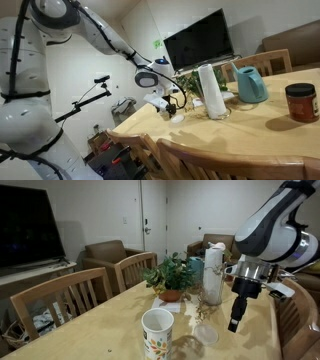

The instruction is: Move the white lid forwards

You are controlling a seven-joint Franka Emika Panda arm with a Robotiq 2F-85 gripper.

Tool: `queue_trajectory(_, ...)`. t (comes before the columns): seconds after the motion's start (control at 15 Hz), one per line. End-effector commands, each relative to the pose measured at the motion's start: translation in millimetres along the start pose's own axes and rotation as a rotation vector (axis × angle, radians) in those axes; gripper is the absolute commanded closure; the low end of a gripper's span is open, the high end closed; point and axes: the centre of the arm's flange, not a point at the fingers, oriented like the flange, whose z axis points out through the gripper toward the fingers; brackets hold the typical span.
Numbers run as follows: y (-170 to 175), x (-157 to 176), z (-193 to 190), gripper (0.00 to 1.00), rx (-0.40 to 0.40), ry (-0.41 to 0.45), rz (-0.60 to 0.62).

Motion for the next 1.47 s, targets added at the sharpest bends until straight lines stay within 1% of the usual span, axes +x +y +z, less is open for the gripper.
queue_trajectory(0.0,-7,16,-1,0.00,-0.086,-0.048,0.175)
queue_trajectory(0.13,-9,19,-1,0.00,-0.123,-0.064,0.280)
queue_trajectory(0.27,-10,25,-3,0.00,-0.154,-0.053,0.375)
queue_trajectory(0.33,-12,31,-3,0.00,-0.157,-0.041,0.395)
queue_trajectory(0.47,-18,44,0,0.00,-0.166,-0.043,0.424)
queue_trajectory(0.73,-27,71,12,0.00,-0.190,-0.038,0.436)
queue_trajectory(0.87,-28,80,22,0.00,-0.203,-0.056,0.441)
queue_trajectory(1.0,-25,85,33,0.00,-0.222,-0.073,0.456)
queue_trajectory(1.2,-13,87,45,0.00,-0.269,-0.089,0.517)
queue_trajectory(1.4,0,86,51,0.00,-0.285,-0.097,0.566)
